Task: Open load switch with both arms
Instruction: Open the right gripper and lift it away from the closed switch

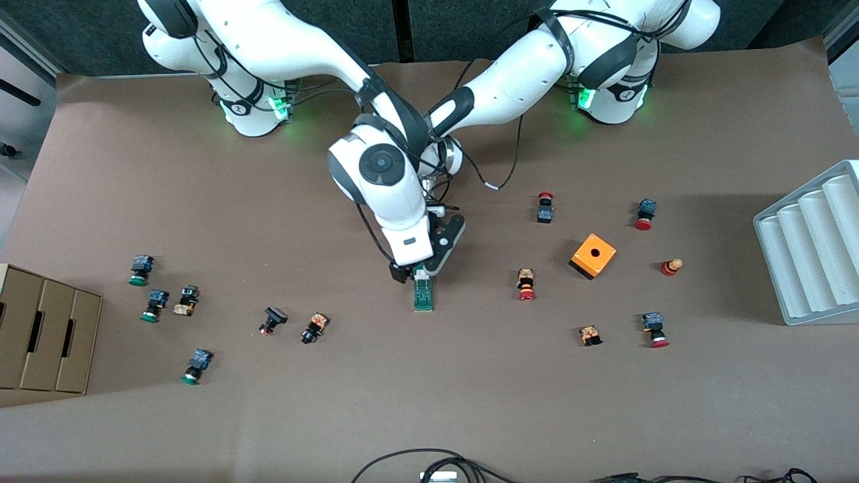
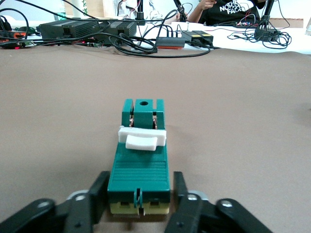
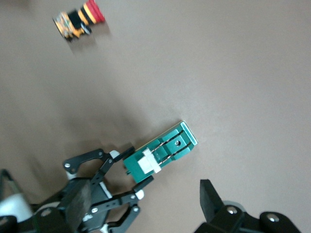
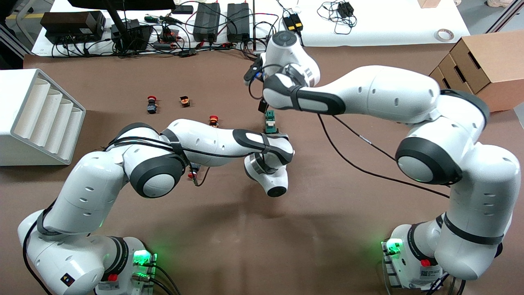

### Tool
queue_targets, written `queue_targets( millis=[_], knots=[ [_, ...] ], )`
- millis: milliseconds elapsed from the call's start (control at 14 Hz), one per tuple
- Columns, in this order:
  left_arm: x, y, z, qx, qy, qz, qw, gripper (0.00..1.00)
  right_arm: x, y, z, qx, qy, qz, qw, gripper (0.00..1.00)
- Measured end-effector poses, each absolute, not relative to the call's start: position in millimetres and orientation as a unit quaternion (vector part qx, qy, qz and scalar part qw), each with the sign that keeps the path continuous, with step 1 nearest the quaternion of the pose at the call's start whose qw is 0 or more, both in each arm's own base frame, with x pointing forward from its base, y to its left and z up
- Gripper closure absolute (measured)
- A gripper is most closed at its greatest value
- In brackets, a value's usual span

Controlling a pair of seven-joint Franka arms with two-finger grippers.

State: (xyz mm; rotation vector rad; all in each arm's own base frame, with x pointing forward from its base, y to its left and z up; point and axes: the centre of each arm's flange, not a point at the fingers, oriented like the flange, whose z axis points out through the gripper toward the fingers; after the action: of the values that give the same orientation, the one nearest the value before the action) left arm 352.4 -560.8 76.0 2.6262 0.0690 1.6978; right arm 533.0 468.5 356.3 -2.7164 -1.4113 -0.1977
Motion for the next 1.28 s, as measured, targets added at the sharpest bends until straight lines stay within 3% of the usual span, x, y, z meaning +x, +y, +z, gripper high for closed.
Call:
queue_targets(
  millis=[214, 285, 713, 1069, 1283],
  knots=[
    [354.1, -561.5, 77.1, 0.839, 0.023, 0.543, 0.008, 0.02, 542.2, 449.1, 395.0, -0.902, -0.422, -0.071, 0.059, 0.00],
    [354.4, -562.0, 77.6, 0.840, 0.023, 0.543, 0.009, 0.00, 546.1, 439.8, 408.8, -0.905, -0.414, -0.073, 0.060, 0.00],
    [354.4, -563.8, 80.2, 0.843, 0.019, 0.537, 0.004, 0.00, 572.1, 369.3, 479.0, -0.934, -0.341, -0.090, 0.055, 0.00],
    [360.4, -576.4, 117.6, 0.874, 0.012, 0.484, -0.042, 0.00, 600.7, 298.7, 484.1, -0.958, -0.252, -0.049, 0.124, 0.00],
    [367.3, -585.5, 155.2, 0.895, 0.003, 0.441, -0.072, 0.00, 618.7, 238.6, 488.4, -0.969, -0.207, -0.032, 0.131, 0.00]
  ],
)
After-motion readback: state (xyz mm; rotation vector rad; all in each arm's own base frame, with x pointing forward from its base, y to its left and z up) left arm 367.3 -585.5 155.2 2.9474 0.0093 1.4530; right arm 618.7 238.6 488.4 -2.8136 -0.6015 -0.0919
